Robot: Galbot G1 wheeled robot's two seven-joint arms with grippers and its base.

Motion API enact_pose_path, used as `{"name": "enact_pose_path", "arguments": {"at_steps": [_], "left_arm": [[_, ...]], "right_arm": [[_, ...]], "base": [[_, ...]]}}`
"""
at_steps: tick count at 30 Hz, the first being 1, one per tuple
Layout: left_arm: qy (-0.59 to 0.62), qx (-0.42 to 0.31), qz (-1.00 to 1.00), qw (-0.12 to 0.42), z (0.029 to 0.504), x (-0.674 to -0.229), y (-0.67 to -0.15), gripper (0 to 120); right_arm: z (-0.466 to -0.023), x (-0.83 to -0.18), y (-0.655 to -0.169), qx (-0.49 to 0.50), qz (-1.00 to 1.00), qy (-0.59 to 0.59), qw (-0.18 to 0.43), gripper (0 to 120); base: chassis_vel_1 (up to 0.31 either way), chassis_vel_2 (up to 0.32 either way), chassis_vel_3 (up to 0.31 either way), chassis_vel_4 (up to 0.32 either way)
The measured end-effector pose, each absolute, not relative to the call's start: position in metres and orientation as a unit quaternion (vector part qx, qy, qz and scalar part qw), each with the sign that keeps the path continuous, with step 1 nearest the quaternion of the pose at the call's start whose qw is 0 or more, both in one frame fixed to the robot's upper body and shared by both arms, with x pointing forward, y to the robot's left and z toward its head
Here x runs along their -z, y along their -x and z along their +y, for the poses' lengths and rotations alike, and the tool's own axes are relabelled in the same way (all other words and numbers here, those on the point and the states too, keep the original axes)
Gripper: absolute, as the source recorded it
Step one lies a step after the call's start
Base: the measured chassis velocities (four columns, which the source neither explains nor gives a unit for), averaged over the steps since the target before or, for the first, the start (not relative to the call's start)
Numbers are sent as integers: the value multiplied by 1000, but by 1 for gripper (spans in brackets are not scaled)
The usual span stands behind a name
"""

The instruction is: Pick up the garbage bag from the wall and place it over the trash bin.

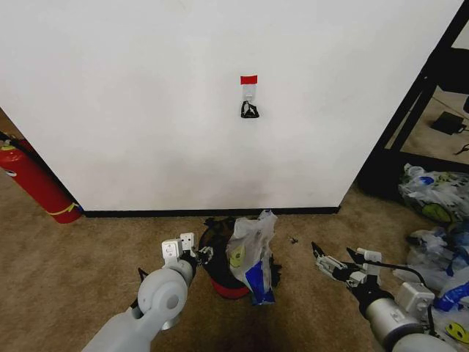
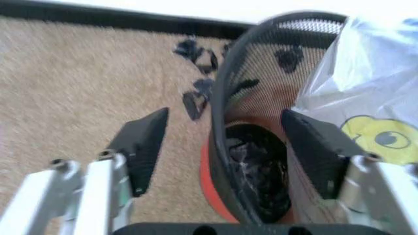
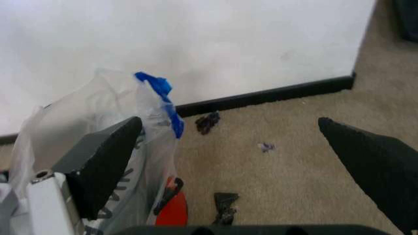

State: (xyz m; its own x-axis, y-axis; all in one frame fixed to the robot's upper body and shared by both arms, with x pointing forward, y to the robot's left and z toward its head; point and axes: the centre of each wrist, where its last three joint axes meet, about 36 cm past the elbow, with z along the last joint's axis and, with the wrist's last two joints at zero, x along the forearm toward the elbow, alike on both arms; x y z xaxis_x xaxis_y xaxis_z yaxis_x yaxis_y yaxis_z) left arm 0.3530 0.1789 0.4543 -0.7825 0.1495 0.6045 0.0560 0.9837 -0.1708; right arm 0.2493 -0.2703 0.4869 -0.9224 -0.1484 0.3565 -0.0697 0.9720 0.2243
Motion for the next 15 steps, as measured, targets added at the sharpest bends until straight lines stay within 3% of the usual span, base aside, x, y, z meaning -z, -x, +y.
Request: {"name": "enact_pose_path", "arguments": {"at_steps": [1,6,15], "left_arm": [[55,-72,-941,325,179,-454,-353,75],[97,-59,-948,297,174,-473,-330,96],[125,-65,-952,271,168,-486,-317,100]], "right_arm": [[-270,-487,-249,104,-975,-56,189,100],[-277,-474,-272,38,-975,-112,189,100],[-264,-436,-302,-17,-959,-181,216,100]], "base": [[0,0,0,0],[0,0,0,0],[0,0,0,0]]}}
